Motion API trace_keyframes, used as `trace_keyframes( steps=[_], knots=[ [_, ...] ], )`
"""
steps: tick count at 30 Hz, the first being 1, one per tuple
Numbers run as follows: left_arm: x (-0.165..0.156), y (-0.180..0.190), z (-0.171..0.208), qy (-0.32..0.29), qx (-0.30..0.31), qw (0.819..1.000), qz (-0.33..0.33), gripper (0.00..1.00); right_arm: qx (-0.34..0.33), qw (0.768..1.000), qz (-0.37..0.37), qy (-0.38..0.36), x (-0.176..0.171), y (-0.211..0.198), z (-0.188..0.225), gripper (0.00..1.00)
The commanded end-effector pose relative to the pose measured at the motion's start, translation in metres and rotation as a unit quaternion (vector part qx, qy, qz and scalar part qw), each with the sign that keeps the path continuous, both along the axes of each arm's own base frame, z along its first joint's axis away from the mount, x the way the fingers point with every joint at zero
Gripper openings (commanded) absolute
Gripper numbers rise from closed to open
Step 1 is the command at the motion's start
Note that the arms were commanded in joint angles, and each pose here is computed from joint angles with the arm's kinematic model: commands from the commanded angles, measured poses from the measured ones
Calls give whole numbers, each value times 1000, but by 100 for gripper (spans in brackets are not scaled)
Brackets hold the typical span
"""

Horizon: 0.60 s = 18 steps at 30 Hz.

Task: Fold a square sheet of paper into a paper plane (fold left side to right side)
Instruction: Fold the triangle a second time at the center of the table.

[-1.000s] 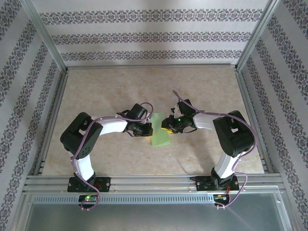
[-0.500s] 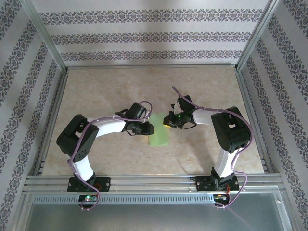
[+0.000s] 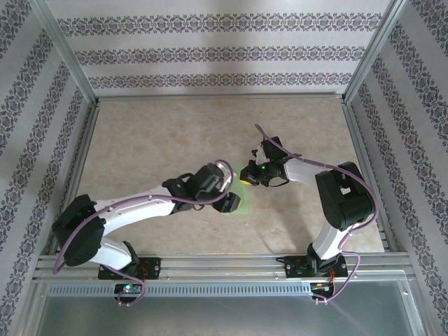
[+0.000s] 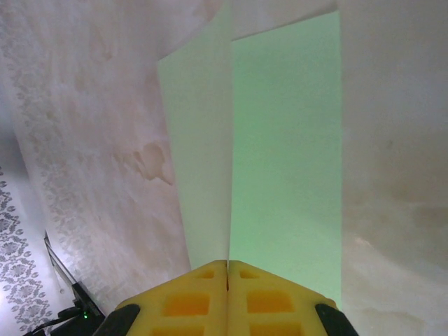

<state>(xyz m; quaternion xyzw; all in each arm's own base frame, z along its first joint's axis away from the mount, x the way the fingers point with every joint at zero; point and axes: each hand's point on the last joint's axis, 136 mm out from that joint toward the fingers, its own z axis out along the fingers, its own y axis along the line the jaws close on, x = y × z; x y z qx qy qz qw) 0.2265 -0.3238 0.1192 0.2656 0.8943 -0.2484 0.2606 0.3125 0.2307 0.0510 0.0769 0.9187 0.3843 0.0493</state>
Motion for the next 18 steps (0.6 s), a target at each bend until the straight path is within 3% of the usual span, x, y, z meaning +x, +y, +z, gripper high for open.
trace_keyframes(
  steps=[1,7,14,18],
  knots=[
    [-1,-2,-11,-51,92,994,-24,67,-8,1000,-9,5,1,-4,6,0],
    [-1,-20,-33,-81,183,978,-52,71,-9,1000,-10,6,0,-4,6,0],
    [4,-28,-55,-93,241,964,-66,74,-10,1000,-13,8,1,-3,6,0],
    [7,-27,-63,-92,261,959,-66,61,-11,1000,-14,9,2,-3,6,0]
  ],
)
